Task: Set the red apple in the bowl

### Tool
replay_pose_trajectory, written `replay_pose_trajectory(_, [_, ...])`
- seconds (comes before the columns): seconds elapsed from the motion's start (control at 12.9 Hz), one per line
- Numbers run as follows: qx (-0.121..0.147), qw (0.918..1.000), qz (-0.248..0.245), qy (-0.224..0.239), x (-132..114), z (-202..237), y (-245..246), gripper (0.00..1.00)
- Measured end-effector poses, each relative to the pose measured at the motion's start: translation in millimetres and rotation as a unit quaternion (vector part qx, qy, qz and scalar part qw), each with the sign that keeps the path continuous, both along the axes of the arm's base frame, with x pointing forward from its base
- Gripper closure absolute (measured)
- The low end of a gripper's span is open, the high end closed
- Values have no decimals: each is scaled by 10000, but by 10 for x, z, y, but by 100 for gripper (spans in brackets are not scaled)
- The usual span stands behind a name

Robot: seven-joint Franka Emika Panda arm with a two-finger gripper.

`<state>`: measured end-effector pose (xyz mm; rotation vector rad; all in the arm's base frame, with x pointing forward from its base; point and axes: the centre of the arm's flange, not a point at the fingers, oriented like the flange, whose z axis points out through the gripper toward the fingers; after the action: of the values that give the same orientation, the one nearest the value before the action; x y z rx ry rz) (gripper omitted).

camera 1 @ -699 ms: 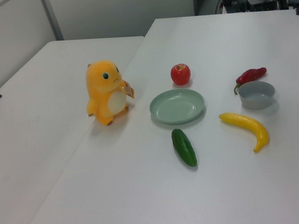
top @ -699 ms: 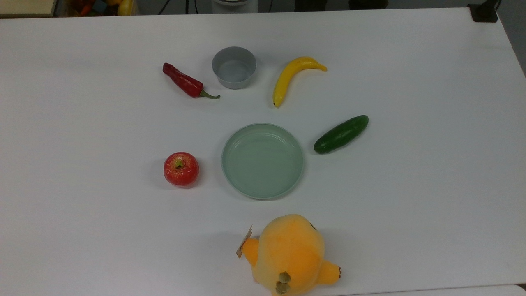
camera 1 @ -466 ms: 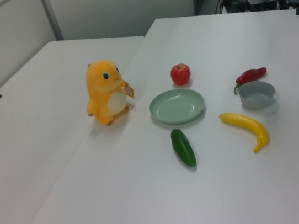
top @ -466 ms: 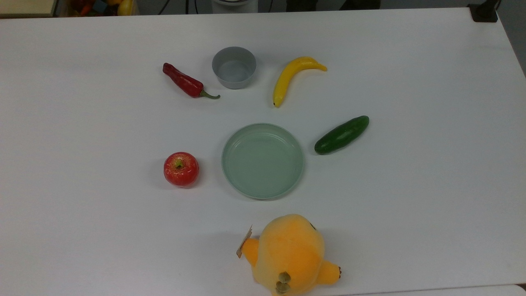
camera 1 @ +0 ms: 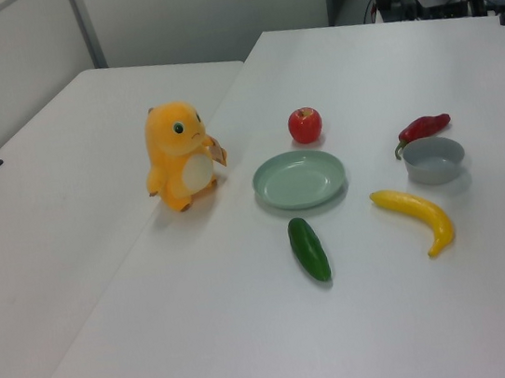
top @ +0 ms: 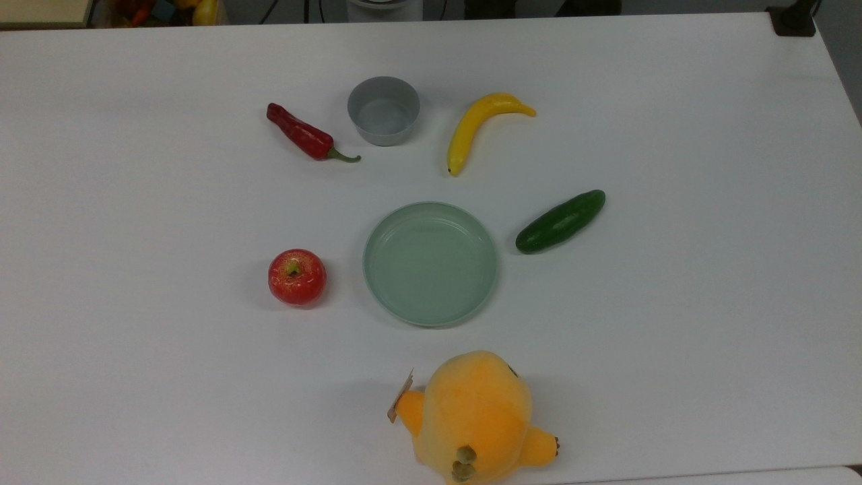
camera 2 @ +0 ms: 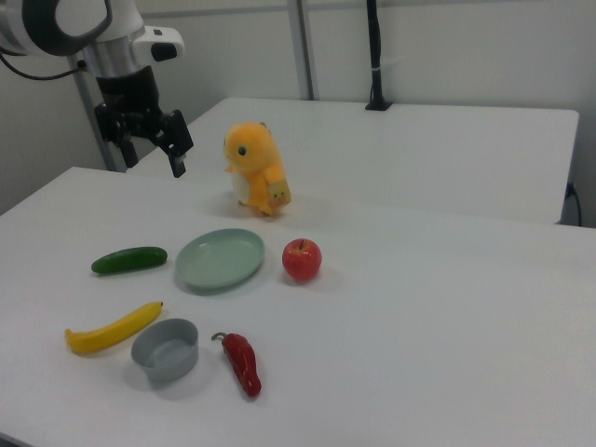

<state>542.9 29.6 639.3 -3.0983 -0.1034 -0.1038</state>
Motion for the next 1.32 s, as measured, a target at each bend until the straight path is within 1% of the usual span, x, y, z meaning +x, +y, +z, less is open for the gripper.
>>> replay_pose_trajectory(0.62, [0, 10000, 0, 2, 0, -2, 0, 0])
replay_pose_trajectory(0.93, [-2, 10000, -2, 64, 27, -101, 0, 0])
replay_pose_trajectory(1.09, [10, 9999, -13, -141, 113, -128, 1, 0])
replay_pose_trajectory(1.32, [33, 9983, -52, -580, 302, -170, -16, 0])
